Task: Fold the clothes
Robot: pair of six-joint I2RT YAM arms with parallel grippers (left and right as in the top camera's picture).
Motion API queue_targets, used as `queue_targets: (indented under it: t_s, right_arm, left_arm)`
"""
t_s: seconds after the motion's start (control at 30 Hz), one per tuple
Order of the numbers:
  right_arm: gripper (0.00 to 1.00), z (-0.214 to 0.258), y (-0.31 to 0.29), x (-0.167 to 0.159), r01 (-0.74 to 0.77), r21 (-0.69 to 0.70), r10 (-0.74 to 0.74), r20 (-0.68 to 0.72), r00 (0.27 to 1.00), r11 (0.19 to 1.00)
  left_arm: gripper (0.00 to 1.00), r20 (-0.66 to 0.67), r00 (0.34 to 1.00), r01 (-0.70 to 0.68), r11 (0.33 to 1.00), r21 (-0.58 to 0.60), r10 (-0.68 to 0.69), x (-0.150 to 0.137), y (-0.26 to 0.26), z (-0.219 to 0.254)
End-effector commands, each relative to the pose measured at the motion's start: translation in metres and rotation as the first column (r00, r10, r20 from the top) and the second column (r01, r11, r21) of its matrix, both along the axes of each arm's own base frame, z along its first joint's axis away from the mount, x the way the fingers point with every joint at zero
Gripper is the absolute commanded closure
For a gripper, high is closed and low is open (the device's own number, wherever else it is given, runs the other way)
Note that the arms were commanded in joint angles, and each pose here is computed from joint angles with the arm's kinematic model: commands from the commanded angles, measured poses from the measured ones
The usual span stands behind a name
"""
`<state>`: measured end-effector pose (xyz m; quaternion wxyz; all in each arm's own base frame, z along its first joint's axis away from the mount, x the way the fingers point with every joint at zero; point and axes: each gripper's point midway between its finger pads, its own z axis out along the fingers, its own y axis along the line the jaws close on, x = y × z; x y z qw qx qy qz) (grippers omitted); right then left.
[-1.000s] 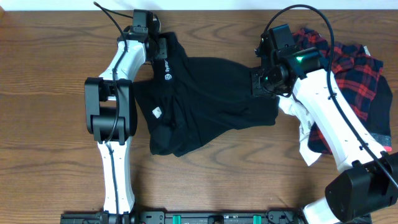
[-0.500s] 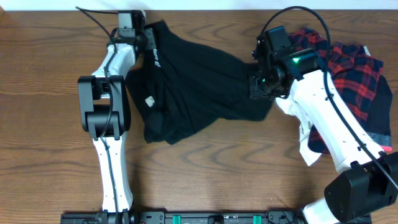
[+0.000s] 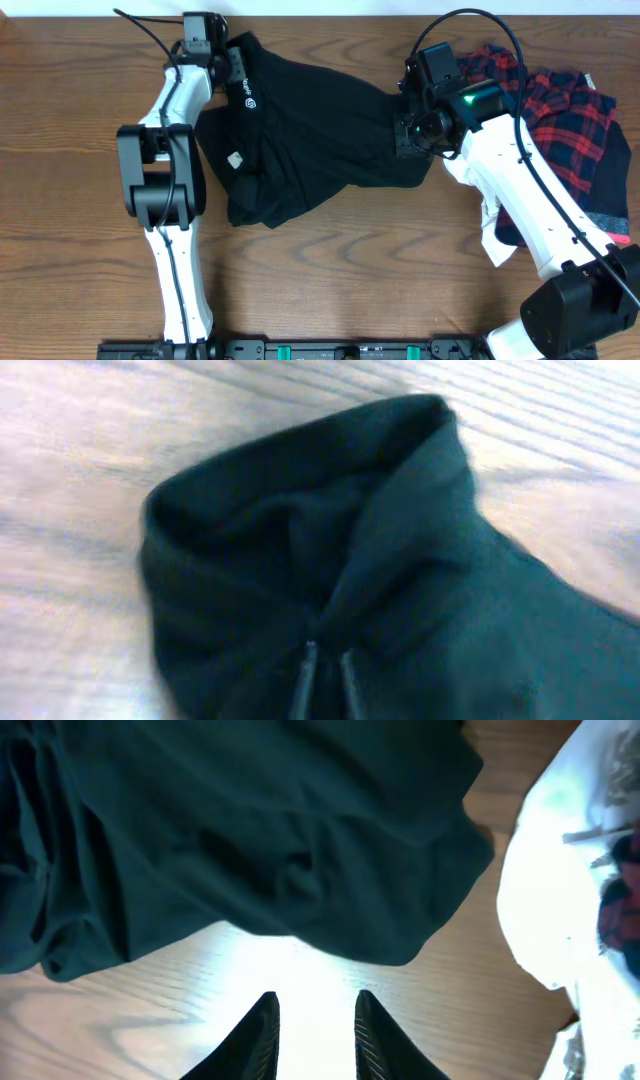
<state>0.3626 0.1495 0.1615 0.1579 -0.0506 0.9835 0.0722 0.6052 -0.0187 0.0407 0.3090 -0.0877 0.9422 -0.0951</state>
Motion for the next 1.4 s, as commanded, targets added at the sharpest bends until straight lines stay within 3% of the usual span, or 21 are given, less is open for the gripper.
queue_targets:
  t_s: [0.0, 0.13, 0.2, 0.4, 0.5, 0.77, 1.07, 1.37]
  right_arm:
    - [0.79, -0.006, -0.010, 0.007, -0.006, -0.066, 0.007, 0.022, 1.000, 0.998]
    - [0.89, -0.016, -0.009, 0.015, -0.040, -0.080, 0.041, 0.023, 0.999, 0.996]
    - [0.89, -0.029, -0.010, 0.015, -0.045, -0.093, 0.044, -0.015, 0.999, 0.995]
    - [0.91, -0.084, -0.011, 0.007, -0.069, -0.137, 0.045, -0.174, 0.984, 0.988]
    - [0.91, -0.106, -0.012, 0.005, -0.078, -0.154, 0.041, -0.230, 0.972, 0.985]
    - [0.89, -0.144, -0.012, -0.008, -0.098, -0.162, 0.037, -0.343, 0.939, 0.982]
    - [0.89, -0.149, -0.015, 0.004, -0.094, -0.161, 0.040, -0.312, 0.949, 0.982]
    - [0.89, -0.149, -0.011, 0.017, -0.087, -0.150, 0.045, -0.264, 0.964, 0.985]
  left_arm:
    - [0.78, 0.136, 0.991, 0.007, 1.000, -0.003, -0.007, -0.008, -0.002, 0.107]
    - [0.77, 0.085, 0.996, 0.008, 1.000, -0.003, -0.008, -0.050, -0.003, 0.154]
    - [0.77, 0.023, 1.000, 0.007, 1.000, -0.005, -0.007, -0.077, -0.003, 0.163]
    - [0.78, -0.278, 0.960, 0.035, 0.999, -0.008, -0.036, -0.155, -0.016, 0.142]
    - [0.85, -0.396, 0.916, 0.063, 0.998, -0.009, -0.062, -0.184, -0.028, 0.127]
    - [0.84, -0.527, 0.843, 0.122, 0.992, -0.010, -0.109, -0.219, -0.050, 0.095]
    - [0.78, -0.675, 0.728, 0.153, 0.988, -0.015, -0.122, -0.267, -0.056, 0.051]
    - [0.78, -0.694, 0.704, 0.159, 0.986, -0.055, -0.152, -0.277, -0.065, 0.036]
